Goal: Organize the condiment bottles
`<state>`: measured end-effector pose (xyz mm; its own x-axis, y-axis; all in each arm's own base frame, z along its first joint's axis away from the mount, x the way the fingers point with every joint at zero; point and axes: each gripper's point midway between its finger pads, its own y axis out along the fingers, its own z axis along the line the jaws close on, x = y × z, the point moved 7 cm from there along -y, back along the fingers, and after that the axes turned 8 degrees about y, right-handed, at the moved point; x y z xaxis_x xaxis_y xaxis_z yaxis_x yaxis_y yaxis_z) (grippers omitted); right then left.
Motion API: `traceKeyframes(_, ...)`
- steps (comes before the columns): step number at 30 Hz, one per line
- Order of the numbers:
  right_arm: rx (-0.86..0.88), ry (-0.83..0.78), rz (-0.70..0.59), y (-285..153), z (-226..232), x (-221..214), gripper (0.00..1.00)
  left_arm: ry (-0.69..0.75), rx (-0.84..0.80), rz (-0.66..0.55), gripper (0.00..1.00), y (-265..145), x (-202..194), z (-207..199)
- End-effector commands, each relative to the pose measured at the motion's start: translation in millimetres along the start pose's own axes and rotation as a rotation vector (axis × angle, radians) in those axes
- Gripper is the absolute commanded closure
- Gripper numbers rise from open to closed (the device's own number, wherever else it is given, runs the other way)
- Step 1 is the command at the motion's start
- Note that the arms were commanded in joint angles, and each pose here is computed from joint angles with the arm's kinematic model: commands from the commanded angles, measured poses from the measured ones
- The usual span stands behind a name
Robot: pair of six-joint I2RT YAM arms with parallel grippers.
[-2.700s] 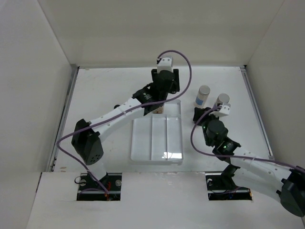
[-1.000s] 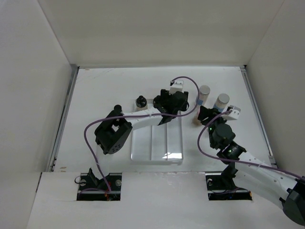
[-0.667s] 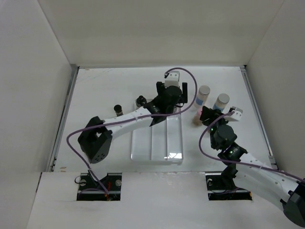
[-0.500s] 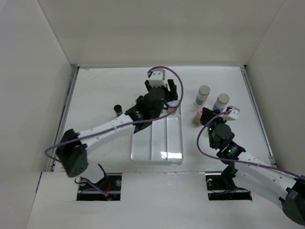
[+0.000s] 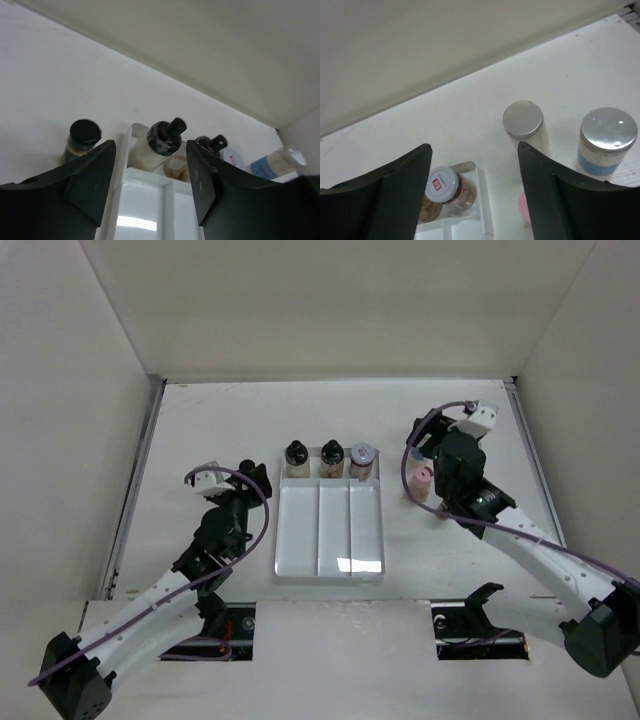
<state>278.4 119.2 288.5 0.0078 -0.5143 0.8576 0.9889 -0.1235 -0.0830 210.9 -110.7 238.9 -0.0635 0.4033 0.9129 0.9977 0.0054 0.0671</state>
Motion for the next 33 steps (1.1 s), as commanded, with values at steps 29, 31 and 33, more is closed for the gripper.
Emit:
traceKeyframes(29, -0.243, -0.277, 0.359, 133.3, -43.5, -48.8, 0.28, -0.110, 0.059, -0.061, 0.26, -13.1, -16.7, 35.8)
traceKeyframes(31, -0.252, -0.272, 0.340, 136.5, -45.6, -46.2, 0.42, -0.107, 0.067, -0.062, 0.26, -12.7, -17.2, 37.2)
traceKeyframes(33, -0.241, -0.251, 0.299, 133.2, -41.8, -38.8, 0.51, -0.101, 0.074, -0.058, 0.26, -11.4, -19.0, 38.8)
